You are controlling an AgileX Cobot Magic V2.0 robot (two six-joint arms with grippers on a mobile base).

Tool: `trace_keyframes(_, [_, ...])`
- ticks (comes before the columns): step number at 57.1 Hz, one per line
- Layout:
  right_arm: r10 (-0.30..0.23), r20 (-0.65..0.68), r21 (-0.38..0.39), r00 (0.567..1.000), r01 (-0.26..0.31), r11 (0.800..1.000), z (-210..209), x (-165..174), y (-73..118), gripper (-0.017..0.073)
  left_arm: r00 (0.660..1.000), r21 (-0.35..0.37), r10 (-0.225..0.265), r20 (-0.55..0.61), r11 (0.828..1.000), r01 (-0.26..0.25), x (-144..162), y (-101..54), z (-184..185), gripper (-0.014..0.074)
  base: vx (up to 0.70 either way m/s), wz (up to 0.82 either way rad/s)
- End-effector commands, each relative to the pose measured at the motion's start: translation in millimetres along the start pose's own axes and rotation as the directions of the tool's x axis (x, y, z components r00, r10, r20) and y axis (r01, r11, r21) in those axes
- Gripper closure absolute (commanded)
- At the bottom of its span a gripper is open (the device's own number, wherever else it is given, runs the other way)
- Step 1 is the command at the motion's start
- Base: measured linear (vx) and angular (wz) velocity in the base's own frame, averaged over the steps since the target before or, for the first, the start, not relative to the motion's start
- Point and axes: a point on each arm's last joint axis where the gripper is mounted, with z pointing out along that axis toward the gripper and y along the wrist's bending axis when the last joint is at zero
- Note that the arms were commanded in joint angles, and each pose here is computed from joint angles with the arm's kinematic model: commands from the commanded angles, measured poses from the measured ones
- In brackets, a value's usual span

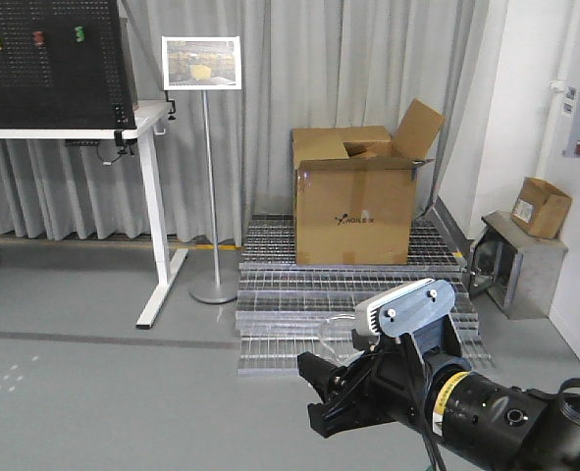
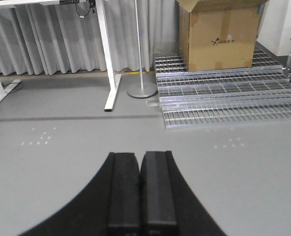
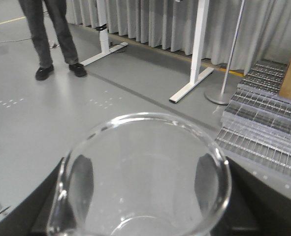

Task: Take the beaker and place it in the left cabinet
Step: 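Hold the beaker in the right gripper while the base drives to the cabinet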

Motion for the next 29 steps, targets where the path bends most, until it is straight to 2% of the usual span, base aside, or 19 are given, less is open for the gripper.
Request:
trace_keyframes(1, [-0.001, 0.136, -0.026, 0.991, 0.005, 1.0, -8.1, -26.1, 2.2, 0.0365, 0.994, 0.024, -0.007, 0.109, 1.0, 0.004, -11.2, -1.8, -2.6, 0.059, 0.77, -0.04])
trace_keyframes(29, [-0.001, 0.136, -0.026, 0.991, 0.005, 1.0, -8.1, -26.1, 2.2, 0.0365, 0.994, 0.024, -0.007, 0.109, 1.0, 0.004, -11.2, -1.8, -2.6, 0.059, 0.73, -0.06])
